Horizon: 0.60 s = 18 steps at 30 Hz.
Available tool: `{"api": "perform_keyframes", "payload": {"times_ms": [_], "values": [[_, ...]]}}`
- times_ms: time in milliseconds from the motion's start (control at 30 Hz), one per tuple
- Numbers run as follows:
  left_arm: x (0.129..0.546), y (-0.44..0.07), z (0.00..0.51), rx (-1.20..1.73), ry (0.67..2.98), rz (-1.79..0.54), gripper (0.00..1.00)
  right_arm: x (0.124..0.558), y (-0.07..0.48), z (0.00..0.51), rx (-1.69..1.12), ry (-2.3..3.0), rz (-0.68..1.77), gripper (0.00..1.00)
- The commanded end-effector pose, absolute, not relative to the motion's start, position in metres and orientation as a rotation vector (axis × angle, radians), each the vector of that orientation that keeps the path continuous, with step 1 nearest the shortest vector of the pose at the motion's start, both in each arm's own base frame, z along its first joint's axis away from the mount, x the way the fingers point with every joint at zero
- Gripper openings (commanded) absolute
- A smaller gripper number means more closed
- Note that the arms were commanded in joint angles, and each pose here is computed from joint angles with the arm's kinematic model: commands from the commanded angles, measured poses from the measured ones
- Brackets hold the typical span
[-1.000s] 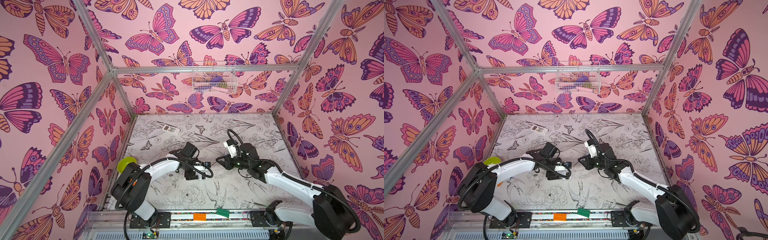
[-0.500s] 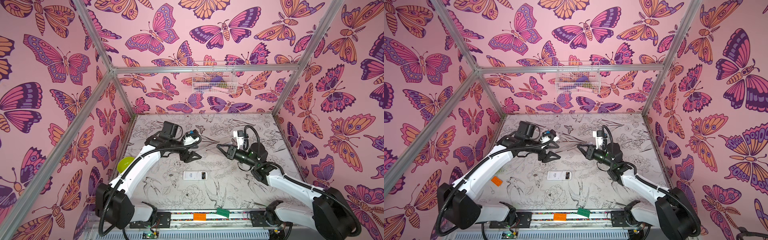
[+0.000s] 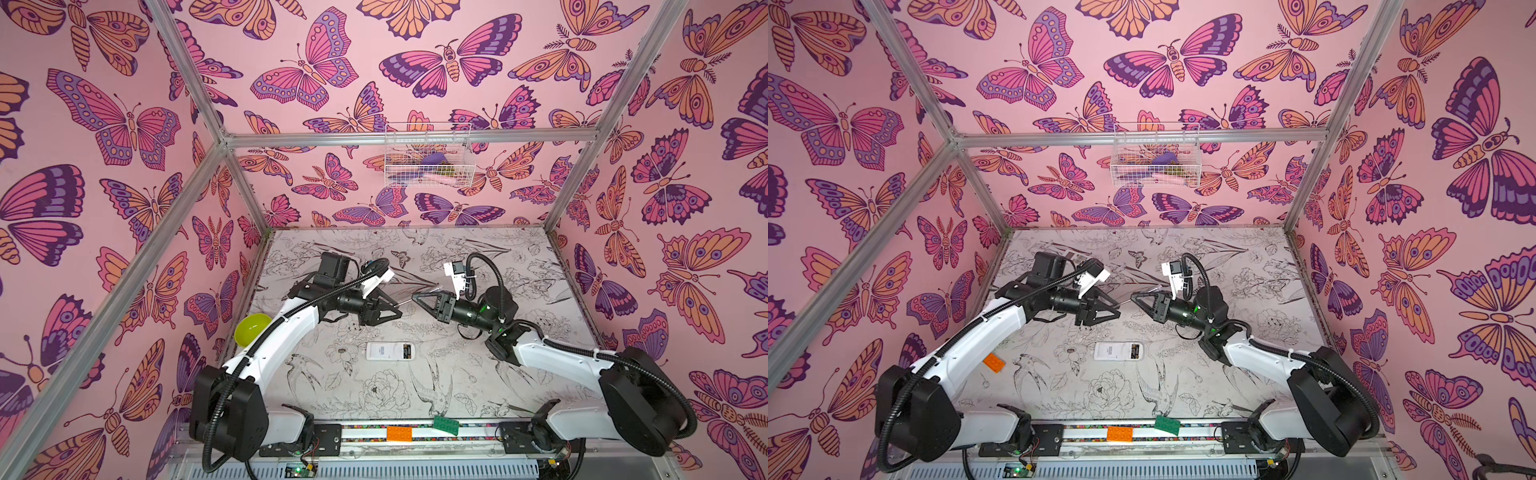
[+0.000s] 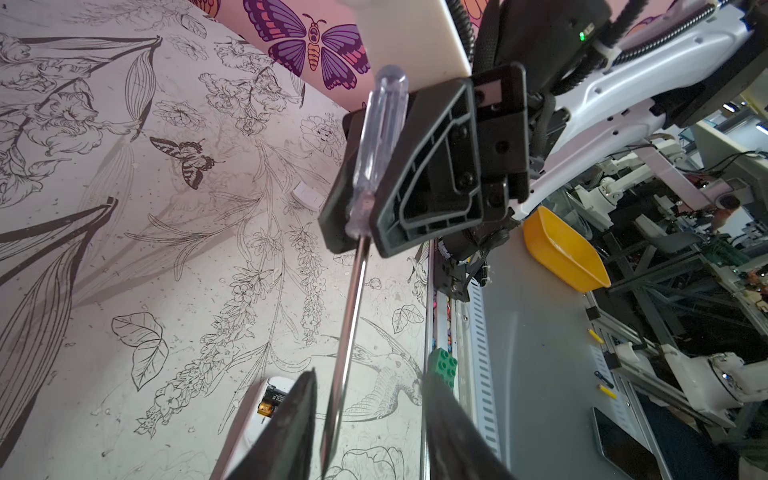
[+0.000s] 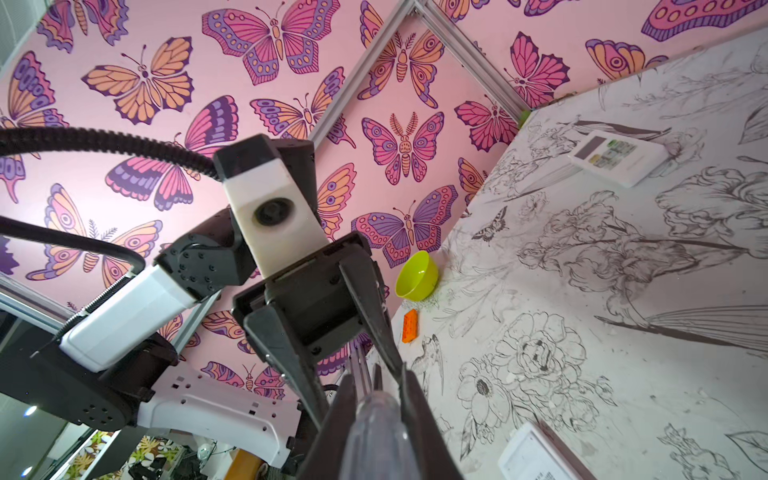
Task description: Unload the batteries from the remote control
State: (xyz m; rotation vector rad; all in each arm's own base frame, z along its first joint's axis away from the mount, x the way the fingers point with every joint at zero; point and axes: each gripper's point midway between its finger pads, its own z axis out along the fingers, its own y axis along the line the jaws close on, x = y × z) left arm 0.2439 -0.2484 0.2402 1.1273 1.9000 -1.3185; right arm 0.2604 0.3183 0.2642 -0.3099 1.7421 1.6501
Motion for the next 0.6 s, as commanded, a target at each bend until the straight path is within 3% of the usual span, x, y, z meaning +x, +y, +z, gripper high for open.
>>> {"api": "perform_keyframes", "payload": {"times_ms": [0, 167, 200, 367, 433, 567], "values": [[0.243, -0.251, 0.241, 1.117, 1.870, -1.378, 0.33, 0.258, 0.323, 0.290, -0.350, 1.639, 1.687, 0.00], [0.246, -0.250, 0.245, 1.101, 1.876, -1.375, 0.02, 0.256, 0.324, 0.289, -0.372, 1.651, 1.674, 0.00], [0.246, -0.251, 0.244, 1.105, 1.872, -1.374, 0.00, 0.256, 0.324, 0.287, -0.382, 1.657, 1.666, 0.04], [0.247, -0.246, 0.244, 1.092, 1.871, -1.374, 0.00, 0.254, 0.316, 0.277, -0.408, 1.714, 1.616, 0.29], [0.246, -0.244, 0.243, 1.095, 1.861, -1.379, 0.00, 0.248, 0.309, 0.270, -0.450, 1.755, 1.587, 0.44], [0.237, -0.242, 0.240, 1.138, 1.834, -1.386, 0.00, 0.239, 0.297, 0.256, -0.591, 1.842, 1.499, 0.57]]}}
